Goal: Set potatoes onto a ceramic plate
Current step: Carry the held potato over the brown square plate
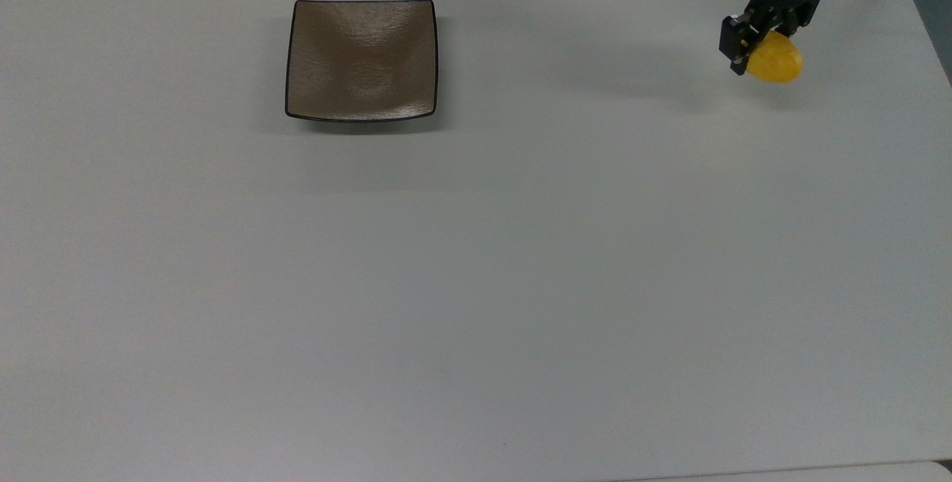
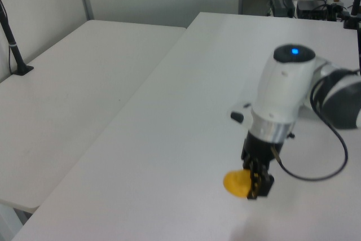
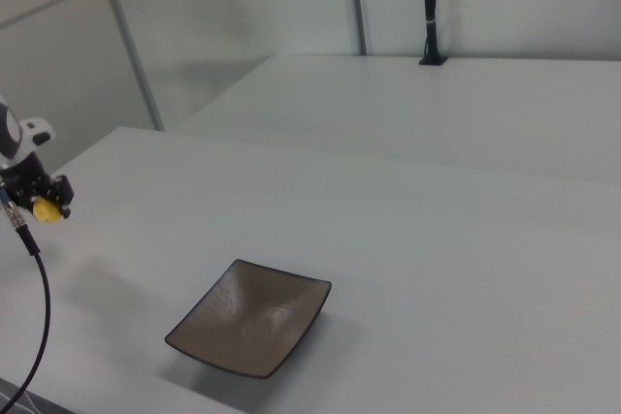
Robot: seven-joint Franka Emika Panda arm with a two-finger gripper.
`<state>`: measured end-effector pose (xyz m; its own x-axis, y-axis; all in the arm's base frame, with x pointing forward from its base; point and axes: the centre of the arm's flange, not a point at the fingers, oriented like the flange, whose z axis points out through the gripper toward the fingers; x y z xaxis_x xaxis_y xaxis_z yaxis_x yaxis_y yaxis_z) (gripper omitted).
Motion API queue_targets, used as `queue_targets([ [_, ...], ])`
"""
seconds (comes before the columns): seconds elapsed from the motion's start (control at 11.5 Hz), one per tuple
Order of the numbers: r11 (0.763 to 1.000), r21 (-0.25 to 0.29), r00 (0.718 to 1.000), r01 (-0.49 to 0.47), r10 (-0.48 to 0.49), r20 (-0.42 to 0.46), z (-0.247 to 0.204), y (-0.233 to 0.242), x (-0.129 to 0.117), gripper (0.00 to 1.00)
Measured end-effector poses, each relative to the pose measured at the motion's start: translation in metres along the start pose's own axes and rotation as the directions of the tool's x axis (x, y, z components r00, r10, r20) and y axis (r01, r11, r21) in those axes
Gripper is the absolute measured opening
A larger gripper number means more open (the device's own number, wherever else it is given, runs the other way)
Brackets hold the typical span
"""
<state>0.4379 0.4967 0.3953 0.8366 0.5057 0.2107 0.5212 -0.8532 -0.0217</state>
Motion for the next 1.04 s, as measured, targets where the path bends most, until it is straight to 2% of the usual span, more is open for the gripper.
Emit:
queue_targets([
  [0.17, 0.994, -0.040, 0.995, -0.100, 0.101, 0.008, -0.048, 0.047, 0.006, 0.63],
  [0.43, 0.974, -0.131, 0.980, -0.185, 0.192, 0.047, -0.106, 0.107, -0.002, 0.63],
  [0.7, 0.947, -0.140, 0.950, -0.289, 0.302, 0.075, -0.169, 0.170, -0.021, 0.63],
  [0.87, 0.932, -0.173, 0.933, -0.318, 0.341, 0.119, -0.206, 0.217, -0.043, 0.63],
  [1.04, 0.929, -0.180, 0.927, -0.324, 0.350, 0.135, -0.227, 0.269, -0.059, 0.63],
])
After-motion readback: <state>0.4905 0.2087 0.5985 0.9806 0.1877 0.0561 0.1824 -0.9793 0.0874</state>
